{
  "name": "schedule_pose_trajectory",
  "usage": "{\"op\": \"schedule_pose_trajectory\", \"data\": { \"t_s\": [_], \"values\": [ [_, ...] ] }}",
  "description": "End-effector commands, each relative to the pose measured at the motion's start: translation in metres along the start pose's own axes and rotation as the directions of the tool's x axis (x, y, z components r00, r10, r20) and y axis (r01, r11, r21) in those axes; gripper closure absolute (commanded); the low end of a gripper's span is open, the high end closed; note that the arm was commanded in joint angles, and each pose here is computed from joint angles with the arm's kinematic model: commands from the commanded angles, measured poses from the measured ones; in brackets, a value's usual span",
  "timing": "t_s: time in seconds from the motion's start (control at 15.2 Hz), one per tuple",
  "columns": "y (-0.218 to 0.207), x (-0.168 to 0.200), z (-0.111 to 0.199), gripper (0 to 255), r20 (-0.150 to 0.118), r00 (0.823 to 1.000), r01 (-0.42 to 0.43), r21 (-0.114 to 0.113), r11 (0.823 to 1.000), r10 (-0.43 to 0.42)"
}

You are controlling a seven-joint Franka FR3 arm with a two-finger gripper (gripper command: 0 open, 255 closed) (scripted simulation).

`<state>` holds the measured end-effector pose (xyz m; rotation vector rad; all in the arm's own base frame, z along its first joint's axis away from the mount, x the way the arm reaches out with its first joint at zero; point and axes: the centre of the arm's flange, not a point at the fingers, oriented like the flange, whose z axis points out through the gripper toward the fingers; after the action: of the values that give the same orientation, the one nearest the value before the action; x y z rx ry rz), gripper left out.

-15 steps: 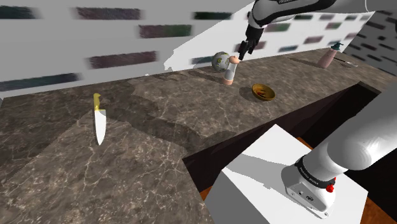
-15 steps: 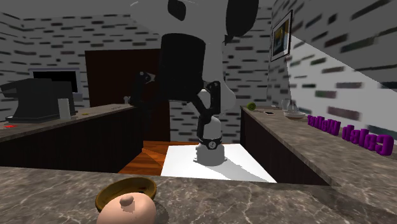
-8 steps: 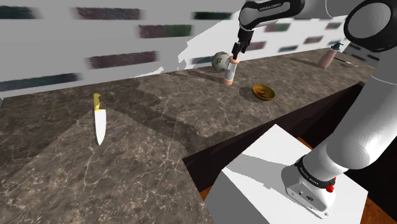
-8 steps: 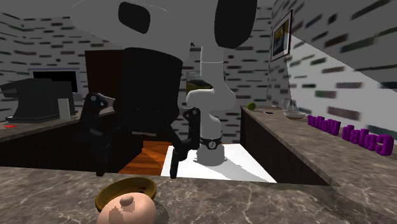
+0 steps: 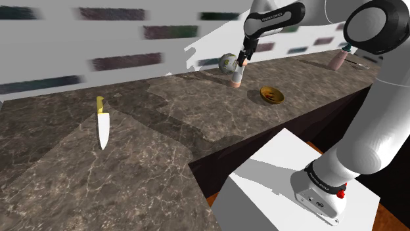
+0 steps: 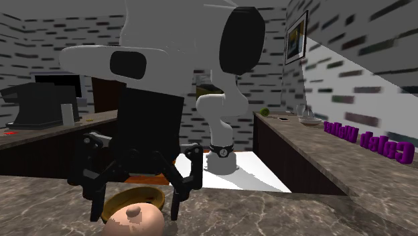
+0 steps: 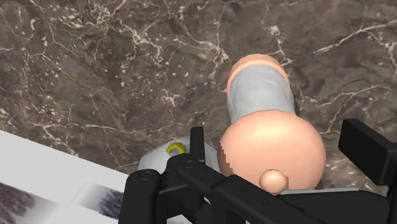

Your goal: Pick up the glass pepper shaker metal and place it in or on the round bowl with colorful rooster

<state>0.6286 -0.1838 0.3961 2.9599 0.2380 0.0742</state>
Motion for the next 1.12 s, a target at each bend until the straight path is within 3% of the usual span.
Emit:
{"op": "schedule_pose_trajectory", "data": {
  "t_s": [0.0, 0.4, 0.46, 1.06],
  "values": [
    [-0.0004, -0.0003, 0.0031, 0, 0.000, 1.000, 0.000, 0.000, 1.000, 0.000],
    [-0.0004, -0.0003, 0.0031, 0, 0.000, 1.000, 0.000, 0.000, 1.000, 0.000],
    [-0.0004, -0.0003, 0.0031, 255, 0.000, 1.000, 0.000, 0.000, 1.000, 0.000],
    [-0.0004, -0.0003, 0.0031, 255, 0.000, 1.000, 0.000, 0.000, 1.000, 0.000]
  ]
}}
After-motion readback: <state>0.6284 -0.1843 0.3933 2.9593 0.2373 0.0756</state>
